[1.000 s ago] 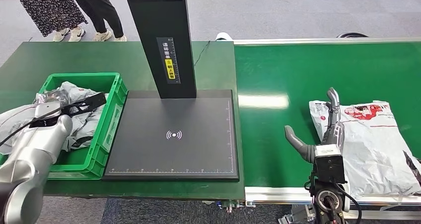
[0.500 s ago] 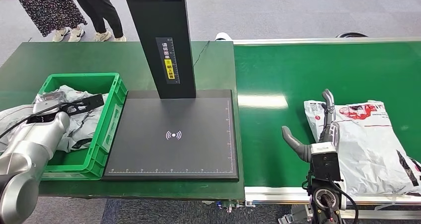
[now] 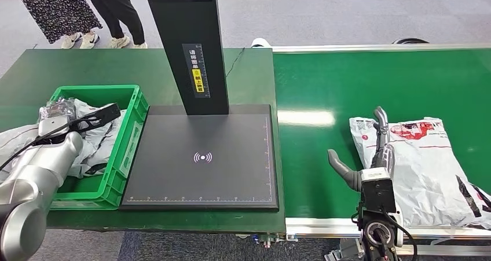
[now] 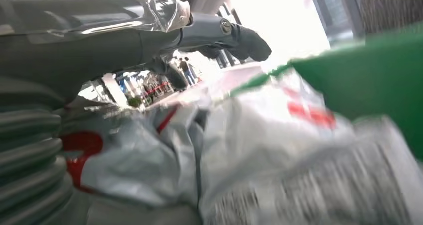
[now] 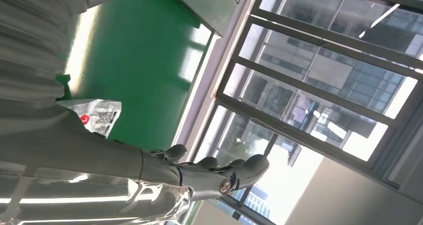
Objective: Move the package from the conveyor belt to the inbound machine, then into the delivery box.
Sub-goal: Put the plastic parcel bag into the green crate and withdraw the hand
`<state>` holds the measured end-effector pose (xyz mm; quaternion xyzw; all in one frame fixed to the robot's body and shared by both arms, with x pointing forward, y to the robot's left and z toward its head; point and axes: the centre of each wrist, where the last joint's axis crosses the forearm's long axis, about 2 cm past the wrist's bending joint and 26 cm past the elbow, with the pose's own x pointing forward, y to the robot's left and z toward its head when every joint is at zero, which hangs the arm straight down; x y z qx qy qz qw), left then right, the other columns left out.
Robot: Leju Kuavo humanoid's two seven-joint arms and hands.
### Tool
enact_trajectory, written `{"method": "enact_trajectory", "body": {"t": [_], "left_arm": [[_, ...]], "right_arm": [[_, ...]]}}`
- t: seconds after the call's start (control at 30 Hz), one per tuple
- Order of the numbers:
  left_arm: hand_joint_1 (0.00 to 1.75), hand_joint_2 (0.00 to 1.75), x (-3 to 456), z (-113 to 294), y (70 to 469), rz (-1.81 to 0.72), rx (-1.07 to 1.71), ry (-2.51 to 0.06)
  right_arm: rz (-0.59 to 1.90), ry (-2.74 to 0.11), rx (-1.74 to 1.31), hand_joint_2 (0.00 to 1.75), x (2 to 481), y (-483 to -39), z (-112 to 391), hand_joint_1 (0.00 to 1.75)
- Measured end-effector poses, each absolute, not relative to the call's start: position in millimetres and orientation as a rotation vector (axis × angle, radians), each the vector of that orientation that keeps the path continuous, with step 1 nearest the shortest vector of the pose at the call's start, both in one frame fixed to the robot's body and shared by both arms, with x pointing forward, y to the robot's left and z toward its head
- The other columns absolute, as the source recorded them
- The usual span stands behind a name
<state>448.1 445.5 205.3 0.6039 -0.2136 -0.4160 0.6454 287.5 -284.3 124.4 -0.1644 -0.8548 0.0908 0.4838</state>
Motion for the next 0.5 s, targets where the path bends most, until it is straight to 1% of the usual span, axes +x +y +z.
{"method": "enact_trajectory", "body": {"t": [0.2,0.5], "left_arm": [[0.0,1.75,441,199,448,-0.791,1.491,-0.718],[0.0,1.75,432,188,452,-0.712,1.538,-0.834]], "right_arm": [[0.226,-2.085,-0.39,1.75,288,-281,125,0.0],[0.234,-2.087,-0.379,1.75,288,-278,125,0.0]]}}
